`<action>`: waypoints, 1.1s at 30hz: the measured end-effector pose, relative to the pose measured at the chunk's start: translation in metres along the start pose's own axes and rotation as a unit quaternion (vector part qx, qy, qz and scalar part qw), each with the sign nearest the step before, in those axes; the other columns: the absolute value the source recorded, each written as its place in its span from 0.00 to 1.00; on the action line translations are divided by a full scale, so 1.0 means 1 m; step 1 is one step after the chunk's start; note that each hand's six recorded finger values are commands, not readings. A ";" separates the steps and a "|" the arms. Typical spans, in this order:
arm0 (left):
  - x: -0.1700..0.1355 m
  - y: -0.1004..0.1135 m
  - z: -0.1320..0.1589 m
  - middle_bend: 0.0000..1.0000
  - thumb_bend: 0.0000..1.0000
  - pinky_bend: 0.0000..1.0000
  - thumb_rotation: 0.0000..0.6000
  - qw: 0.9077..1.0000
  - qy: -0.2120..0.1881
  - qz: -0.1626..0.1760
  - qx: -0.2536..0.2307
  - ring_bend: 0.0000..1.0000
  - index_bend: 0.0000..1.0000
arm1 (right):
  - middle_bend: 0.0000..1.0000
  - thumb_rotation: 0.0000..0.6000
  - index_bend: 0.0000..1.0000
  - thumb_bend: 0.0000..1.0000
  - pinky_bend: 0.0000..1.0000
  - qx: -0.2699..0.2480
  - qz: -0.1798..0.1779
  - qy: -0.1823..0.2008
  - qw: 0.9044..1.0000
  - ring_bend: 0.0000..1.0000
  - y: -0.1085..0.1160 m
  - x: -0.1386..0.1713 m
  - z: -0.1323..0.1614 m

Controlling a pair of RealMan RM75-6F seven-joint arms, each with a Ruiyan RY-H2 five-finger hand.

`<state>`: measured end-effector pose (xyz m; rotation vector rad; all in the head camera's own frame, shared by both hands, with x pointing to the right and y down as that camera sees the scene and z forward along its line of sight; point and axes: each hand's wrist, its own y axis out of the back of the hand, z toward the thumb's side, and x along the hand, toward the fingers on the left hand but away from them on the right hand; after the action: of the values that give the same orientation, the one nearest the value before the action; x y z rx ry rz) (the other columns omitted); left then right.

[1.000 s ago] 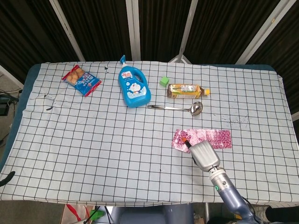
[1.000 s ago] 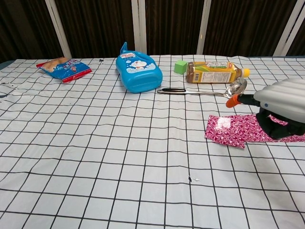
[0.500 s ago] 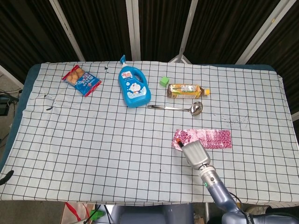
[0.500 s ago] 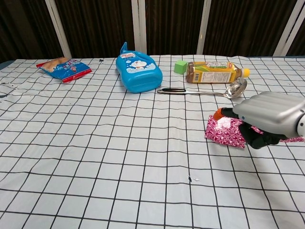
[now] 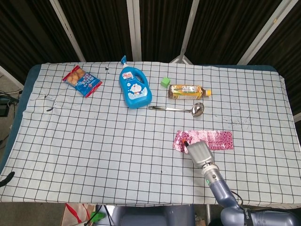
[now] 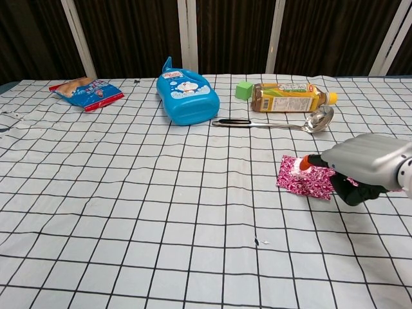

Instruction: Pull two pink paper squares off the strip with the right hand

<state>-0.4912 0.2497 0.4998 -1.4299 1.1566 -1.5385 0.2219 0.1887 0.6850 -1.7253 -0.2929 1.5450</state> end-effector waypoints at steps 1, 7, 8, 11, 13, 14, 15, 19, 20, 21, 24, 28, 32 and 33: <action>0.000 0.000 0.000 0.00 0.28 0.08 1.00 1.000 0.000 0.000 0.000 0.00 0.14 | 0.85 1.00 0.17 0.85 0.69 0.001 0.001 0.000 1.000 0.87 -0.001 0.000 0.000; 0.001 -0.001 0.001 0.00 0.28 0.08 1.00 1.000 0.000 -0.001 0.001 0.00 0.14 | 0.85 1.00 0.17 0.85 0.69 0.001 0.005 0.004 1.000 0.87 -0.004 -0.002 0.003; 0.001 -0.001 0.000 0.00 0.28 0.08 1.00 1.000 0.000 -0.001 0.001 0.00 0.14 | 0.85 1.00 0.17 0.85 0.69 0.001 0.005 0.004 1.000 0.87 -0.004 -0.003 0.004; 0.001 0.000 0.000 0.00 0.27 0.08 1.00 1.000 0.002 0.000 0.001 0.00 0.14 | 0.85 1.00 0.17 0.85 0.70 0.002 0.007 0.004 1.000 0.87 -0.005 -0.005 0.005; 0.001 0.000 -0.001 0.00 0.27 0.08 1.00 1.000 0.003 0.000 0.000 0.00 0.14 | 0.85 1.00 0.17 0.85 0.70 0.003 0.009 0.003 1.000 0.87 -0.007 -0.006 0.005; 0.001 0.000 -0.001 0.00 0.27 0.08 1.00 1.000 0.003 0.000 0.000 0.00 0.14 | 0.85 1.00 0.17 0.85 0.69 0.003 0.010 0.002 1.000 0.87 -0.007 -0.007 0.005; 0.001 0.000 -0.001 0.00 0.27 0.08 1.00 1.000 0.003 0.000 0.000 0.00 0.14 | 0.85 1.00 0.17 0.85 0.69 0.003 0.012 0.002 1.000 0.87 -0.008 -0.007 0.005; 0.002 0.000 -0.002 0.00 0.28 0.08 1.00 1.000 0.005 0.000 0.000 0.00 0.14 | 0.85 1.00 0.17 0.85 0.70 0.003 0.017 -0.002 1.000 0.87 -0.012 -0.009 0.003; 0.002 0.000 -0.002 0.00 0.27 0.08 1.00 1.000 0.005 0.000 0.001 0.00 0.14 | 0.85 1.00 0.17 0.85 0.70 0.003 0.018 -0.003 1.000 0.87 -0.012 -0.009 0.002; 0.002 0.000 -0.002 0.00 0.27 0.08 1.00 1.000 0.004 -0.001 0.001 0.00 0.14 | 0.85 1.00 0.17 0.85 0.70 0.004 0.018 -0.003 1.000 0.87 -0.013 -0.009 0.002; 0.002 -0.001 -0.001 0.00 0.28 0.08 1.00 1.000 0.003 -0.001 0.003 0.00 0.14 | 0.85 1.00 0.17 0.85 0.69 0.005 0.019 -0.003 1.000 0.87 -0.013 -0.009 0.002; 0.002 -0.001 0.000 0.00 0.27 0.08 1.00 1.000 0.003 -0.002 0.004 0.00 0.14 | 0.85 1.00 0.17 0.85 0.70 0.003 0.018 0.002 1.000 0.87 -0.012 -0.010 0.006; 0.001 -0.001 0.000 0.00 0.28 0.08 1.00 1.000 0.003 -0.002 0.003 0.00 0.14 | 0.85 1.00 0.17 0.85 0.69 0.005 0.016 0.009 1.000 0.87 -0.011 -0.010 0.013; 0.002 -0.001 0.000 0.00 0.28 0.08 1.00 1.000 0.003 -0.002 0.003 0.00 0.14 | 0.85 1.00 0.17 0.85 0.69 0.005 0.016 0.012 1.000 0.87 -0.010 -0.010 0.015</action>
<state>-0.4913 0.2488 0.5016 -1.4257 1.1519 -1.5491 0.2093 0.1948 0.7002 -1.7459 -0.2466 1.5453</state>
